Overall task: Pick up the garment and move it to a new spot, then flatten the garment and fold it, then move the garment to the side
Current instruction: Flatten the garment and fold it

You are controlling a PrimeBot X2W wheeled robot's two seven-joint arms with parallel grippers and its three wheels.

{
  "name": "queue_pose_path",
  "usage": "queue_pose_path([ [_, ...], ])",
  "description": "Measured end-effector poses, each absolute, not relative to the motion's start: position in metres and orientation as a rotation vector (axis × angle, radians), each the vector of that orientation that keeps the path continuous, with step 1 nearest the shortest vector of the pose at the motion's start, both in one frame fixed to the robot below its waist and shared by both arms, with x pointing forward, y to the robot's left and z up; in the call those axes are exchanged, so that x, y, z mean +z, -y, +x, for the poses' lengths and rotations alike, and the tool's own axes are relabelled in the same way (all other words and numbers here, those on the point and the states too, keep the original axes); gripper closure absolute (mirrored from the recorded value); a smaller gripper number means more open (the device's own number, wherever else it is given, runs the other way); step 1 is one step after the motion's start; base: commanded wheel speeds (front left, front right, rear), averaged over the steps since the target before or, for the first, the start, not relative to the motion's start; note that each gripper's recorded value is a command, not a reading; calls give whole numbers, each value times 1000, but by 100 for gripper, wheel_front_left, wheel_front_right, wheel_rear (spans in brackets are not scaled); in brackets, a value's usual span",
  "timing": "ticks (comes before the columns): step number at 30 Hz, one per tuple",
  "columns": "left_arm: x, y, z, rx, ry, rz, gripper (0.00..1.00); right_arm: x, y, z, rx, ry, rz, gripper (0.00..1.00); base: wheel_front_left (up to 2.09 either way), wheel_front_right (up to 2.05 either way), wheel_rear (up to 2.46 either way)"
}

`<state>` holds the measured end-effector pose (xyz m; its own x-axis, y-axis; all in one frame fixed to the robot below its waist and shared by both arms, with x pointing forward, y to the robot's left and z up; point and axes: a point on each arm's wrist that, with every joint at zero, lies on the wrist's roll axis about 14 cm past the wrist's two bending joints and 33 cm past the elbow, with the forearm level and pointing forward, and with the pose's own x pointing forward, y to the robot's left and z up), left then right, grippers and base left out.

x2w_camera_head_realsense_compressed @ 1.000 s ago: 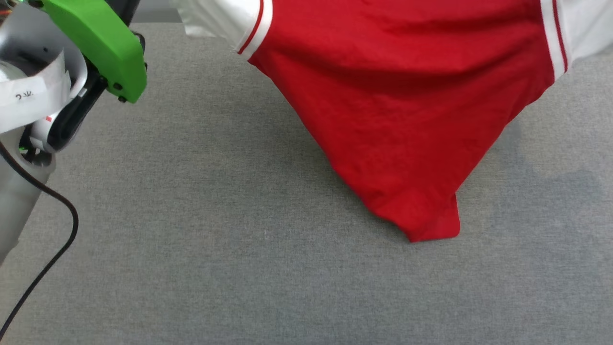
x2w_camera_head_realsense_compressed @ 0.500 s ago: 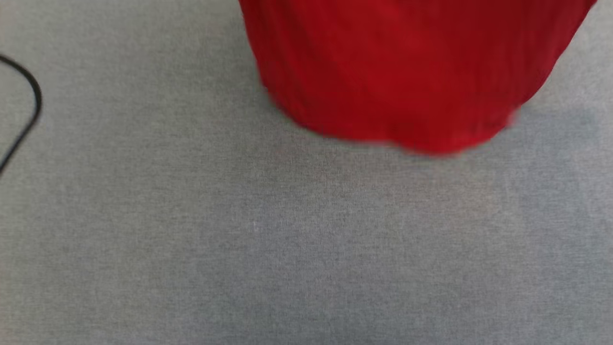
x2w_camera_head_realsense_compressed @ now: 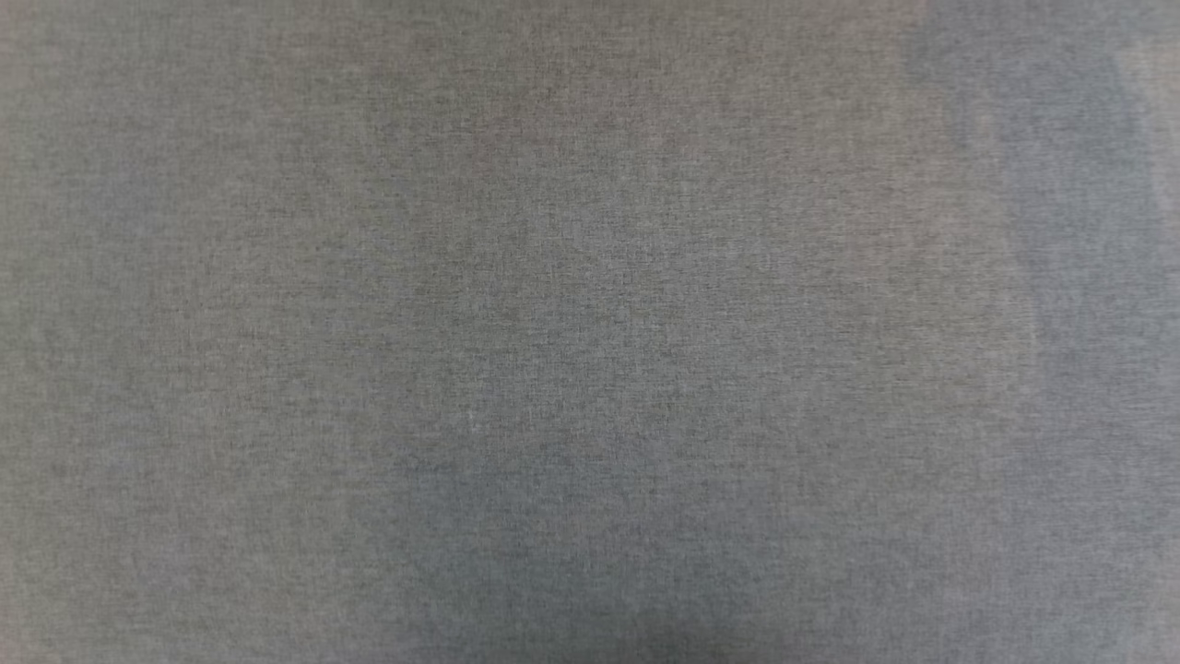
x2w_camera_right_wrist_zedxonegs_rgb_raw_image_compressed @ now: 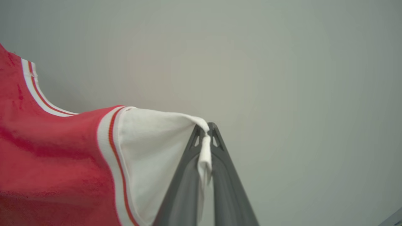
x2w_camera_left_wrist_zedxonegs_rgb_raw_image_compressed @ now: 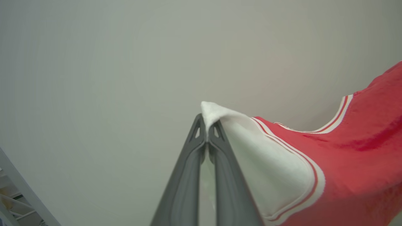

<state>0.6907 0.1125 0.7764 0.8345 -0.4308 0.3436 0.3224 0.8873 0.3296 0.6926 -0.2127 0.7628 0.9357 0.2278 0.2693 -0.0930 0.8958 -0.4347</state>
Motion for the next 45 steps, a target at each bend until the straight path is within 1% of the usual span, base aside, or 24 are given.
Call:
queue_pose_path([
  [3,749,-117,701,-401,378,252,100,734,205,704,201,285,-406,100,0,0,0],
  [7,697,-123,707,-413,284,236,100,695,197,707,241,240,-373,100,0,0,0],
  [10,655,-126,701,-427,209,200,100,659,196,701,270,184,-349,100,0,0,0],
  [14,610,-139,680,-427,133,156,100,611,189,680,322,108,-315,100,0,0,0],
  [17,574,-146,655,-426,65,112,100,579,187,656,355,44,-292,100,0,0,0],
  [21,530,-153,610,-410,-23,68,100,535,189,614,393,-57,-280,100,0,0,0],
  [28,465,-161,515,-359,-197,-25,100,481,204,535,409,-203,-235,100,0,0,0],
  [33,438,-167,451,-331,-299,-57,100,456,217,481,387,-281,-185,100,0,0,0],
  [37,424,-170,410,-304,-363,-81,100,437,235,442,330,-342,-135,100,0,0,0],
  [40,418,-171,386,-285,-398,-84,100,419,244,412,298,-394,-101,100,0,0,0],
  [45,410,-178,357,-233,-431,-108,100,406,256,378,237,-425,-57,100,0,0,0],
])
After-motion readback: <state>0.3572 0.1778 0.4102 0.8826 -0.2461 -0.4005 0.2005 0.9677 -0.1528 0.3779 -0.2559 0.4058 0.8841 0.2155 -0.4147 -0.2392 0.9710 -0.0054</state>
